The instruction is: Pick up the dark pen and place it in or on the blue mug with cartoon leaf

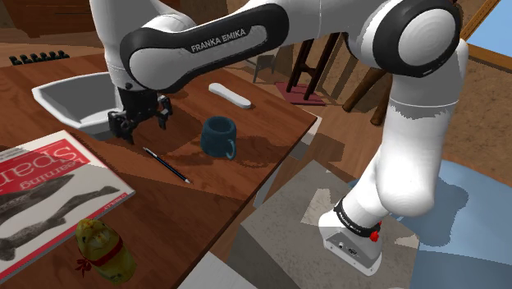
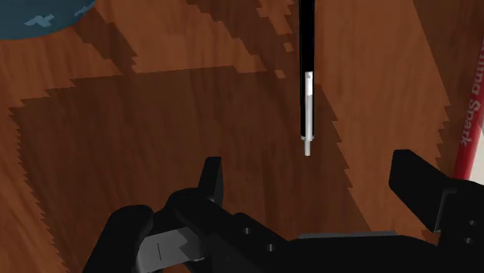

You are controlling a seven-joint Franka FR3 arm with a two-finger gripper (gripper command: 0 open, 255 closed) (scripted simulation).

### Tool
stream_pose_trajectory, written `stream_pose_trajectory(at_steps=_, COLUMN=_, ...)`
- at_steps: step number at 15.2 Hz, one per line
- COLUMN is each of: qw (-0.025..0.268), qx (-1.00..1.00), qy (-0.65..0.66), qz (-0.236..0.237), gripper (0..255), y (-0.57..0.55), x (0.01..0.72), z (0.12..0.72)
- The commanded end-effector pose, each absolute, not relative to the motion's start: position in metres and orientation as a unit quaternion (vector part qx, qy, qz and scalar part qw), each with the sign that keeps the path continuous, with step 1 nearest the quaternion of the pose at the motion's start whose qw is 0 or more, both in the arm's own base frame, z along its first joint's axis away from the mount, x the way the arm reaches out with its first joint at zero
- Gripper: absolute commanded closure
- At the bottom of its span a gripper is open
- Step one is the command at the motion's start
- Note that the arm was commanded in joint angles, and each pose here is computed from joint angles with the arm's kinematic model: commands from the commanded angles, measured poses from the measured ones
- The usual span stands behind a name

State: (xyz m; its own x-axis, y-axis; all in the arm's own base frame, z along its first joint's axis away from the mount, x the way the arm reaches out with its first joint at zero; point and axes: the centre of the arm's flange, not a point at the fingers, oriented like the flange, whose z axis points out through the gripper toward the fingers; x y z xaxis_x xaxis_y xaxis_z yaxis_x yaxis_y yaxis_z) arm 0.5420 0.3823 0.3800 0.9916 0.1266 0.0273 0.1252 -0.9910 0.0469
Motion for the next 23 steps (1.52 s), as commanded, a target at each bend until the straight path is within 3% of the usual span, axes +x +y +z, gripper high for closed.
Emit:
stream_pose_trajectory(at_steps=1, qw=0.023, qx=0.998, qy=0.064, qz=0.016, gripper=0, y=0.394, x=0.547, z=0.370)
stream_pose_trajectory(at_steps=8, qw=0.023, qx=0.998, qy=0.064, qz=0.016, gripper=0, y=0.392, x=0.548, z=0.336)
stream_pose_trajectory(at_steps=16, qw=0.023, qx=0.998, qy=0.064, qz=0.016, gripper=0, y=0.392, x=0.548, z=0.336)
stream_pose_trajectory(at_steps=17, qw=0.023, qx=0.998, qy=0.064, qz=0.016, gripper=255, y=0.392, x=0.548, z=0.336)
stream_pose_trajectory(at_steps=23, qw=0.023, qx=0.998, qy=0.064, qz=0.016, gripper=255, y=0.392, x=0.550, z=0.337)
